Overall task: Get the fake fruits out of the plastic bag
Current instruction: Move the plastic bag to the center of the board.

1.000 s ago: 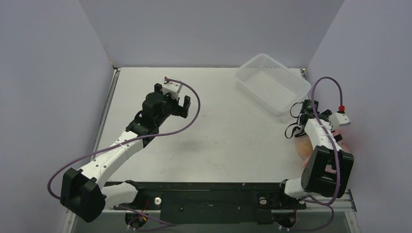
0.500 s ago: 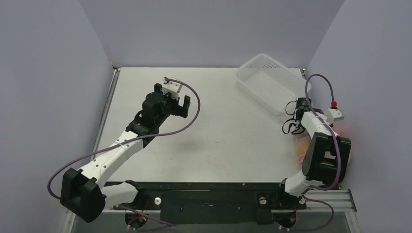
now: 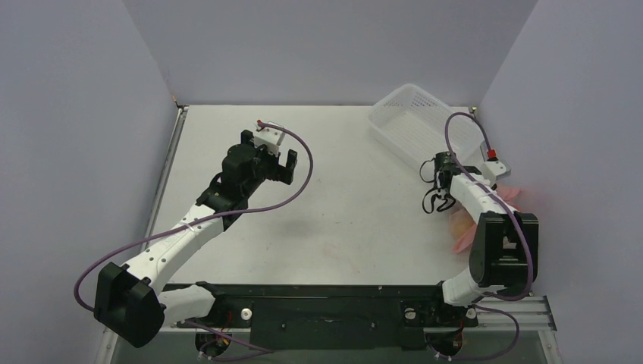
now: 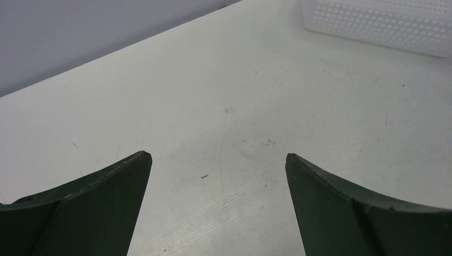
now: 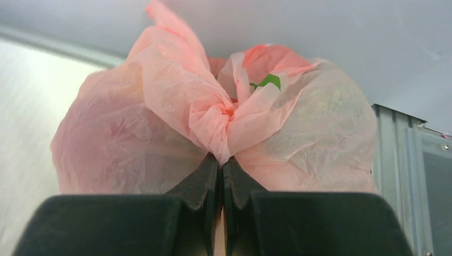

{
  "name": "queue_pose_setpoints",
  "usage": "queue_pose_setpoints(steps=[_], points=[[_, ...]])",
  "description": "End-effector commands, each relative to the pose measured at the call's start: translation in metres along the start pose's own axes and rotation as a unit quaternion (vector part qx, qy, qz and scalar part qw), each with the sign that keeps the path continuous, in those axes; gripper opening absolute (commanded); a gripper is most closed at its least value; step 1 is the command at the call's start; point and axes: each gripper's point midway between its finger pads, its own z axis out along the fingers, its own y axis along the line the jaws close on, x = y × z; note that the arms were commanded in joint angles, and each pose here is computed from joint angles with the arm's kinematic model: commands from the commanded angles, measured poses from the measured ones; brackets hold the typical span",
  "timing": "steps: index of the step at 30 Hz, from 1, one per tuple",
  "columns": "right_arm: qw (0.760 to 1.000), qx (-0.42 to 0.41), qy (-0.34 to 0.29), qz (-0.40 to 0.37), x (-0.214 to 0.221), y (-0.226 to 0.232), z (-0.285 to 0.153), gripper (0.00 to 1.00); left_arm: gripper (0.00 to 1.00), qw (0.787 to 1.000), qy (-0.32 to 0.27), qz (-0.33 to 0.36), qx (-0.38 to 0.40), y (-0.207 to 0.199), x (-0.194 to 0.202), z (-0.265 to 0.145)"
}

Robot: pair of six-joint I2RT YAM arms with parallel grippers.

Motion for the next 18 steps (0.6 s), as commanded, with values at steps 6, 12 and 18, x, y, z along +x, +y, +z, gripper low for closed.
queue_pose_setpoints(steps=[6, 12, 18], points=[[0.952, -0.299, 0.05, -0.041, 0.059, 0.056, -0.115, 0.0, 0.97, 0.997, -0.018, 0.002, 0.069, -0.025, -0.016, 0.002], [0.841, -0.524, 0.04, -0.125, 0.097, 0.08, -0.224, 0.0, 0.97, 0.991, -0.008, -0.008, 0.131, -0.049, -0.011, 0.002], [0.696, -0.696, 0.012, -0.174, 0.114, 0.09, -0.321, 0.0, 0.96, 0.987, -0.01, -0.012, 0.16, -0.061, -0.011, 0.0]])
